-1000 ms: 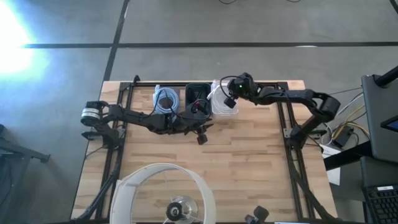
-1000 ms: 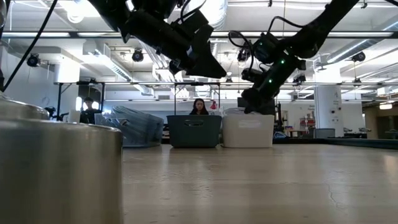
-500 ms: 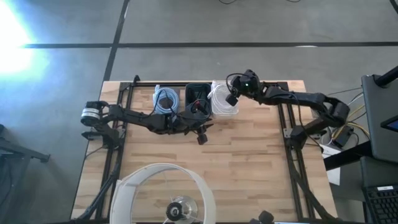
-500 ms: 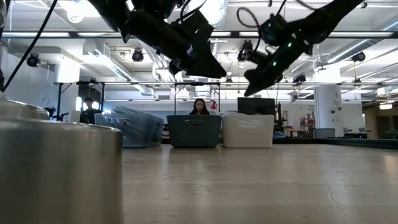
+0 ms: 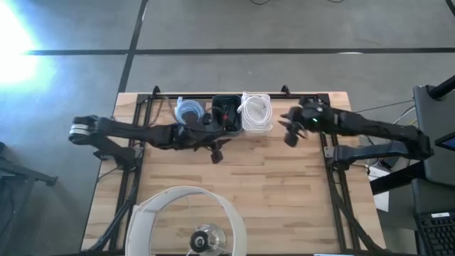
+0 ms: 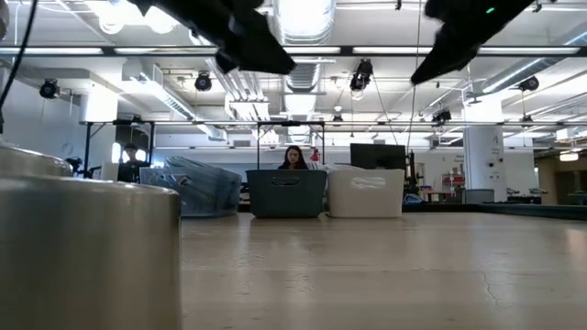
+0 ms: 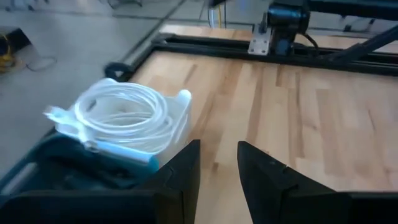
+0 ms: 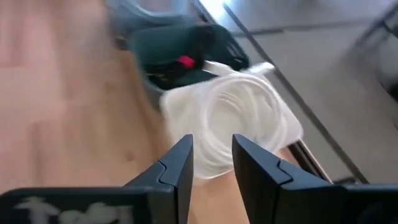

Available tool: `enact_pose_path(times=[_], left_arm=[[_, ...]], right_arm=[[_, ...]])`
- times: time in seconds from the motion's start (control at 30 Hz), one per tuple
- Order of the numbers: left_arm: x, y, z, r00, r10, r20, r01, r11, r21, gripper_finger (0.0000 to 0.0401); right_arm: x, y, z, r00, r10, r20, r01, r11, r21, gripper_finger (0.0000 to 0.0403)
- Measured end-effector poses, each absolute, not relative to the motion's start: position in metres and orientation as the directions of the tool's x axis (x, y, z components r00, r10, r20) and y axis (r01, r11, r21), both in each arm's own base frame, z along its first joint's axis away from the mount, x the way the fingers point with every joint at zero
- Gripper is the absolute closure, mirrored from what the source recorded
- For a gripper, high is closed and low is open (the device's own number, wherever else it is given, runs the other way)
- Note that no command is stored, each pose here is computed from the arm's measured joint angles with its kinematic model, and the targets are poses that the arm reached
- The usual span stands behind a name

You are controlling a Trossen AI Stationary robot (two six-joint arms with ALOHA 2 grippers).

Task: Sort HDMI cables
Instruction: Return to Home Position

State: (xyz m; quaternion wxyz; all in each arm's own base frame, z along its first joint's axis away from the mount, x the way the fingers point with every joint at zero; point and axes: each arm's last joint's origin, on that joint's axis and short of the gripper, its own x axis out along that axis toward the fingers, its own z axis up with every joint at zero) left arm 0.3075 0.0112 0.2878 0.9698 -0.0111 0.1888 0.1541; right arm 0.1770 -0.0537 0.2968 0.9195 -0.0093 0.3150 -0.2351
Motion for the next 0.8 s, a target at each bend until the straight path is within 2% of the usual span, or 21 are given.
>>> enact_pose_path(times=[0.23, 0.53, 0.67, 0.8], left_arm=[[0.252, 0.012, 0.286, 0.884, 0.386, -0.265, -0.388, 0.92, 0.045, 0.0291], [0.187, 0.012, 0.238, 0.921, 0.387, -0.045, -0.39, 0.916, -0.095, 0.0291], [0.169, 0.012, 0.226, 0.923, 0.382, 0.047, -0.373, 0.918, -0.132, 0.0291], [0.157, 0.012, 0.216, 0.923, 0.38, 0.065, -0.369, 0.92, -0.132, 0.0291]], right_arm=[[0.137, -0.017, 0.296, 0.826, -0.308, -0.472, 0.286, 0.951, -0.119, 0.0297], [0.105, -0.006, 0.246, 0.863, -0.239, -0.446, 0.257, 0.966, -0.019, 0.0314], [0.102, -0.006, 0.239, 0.923, -0.236, -0.305, 0.236, 0.971, -0.036, 0.0321], [0.097, -0.004, 0.238, 0.972, -0.177, -0.157, 0.171, 0.984, -0.053, 0.0328]])
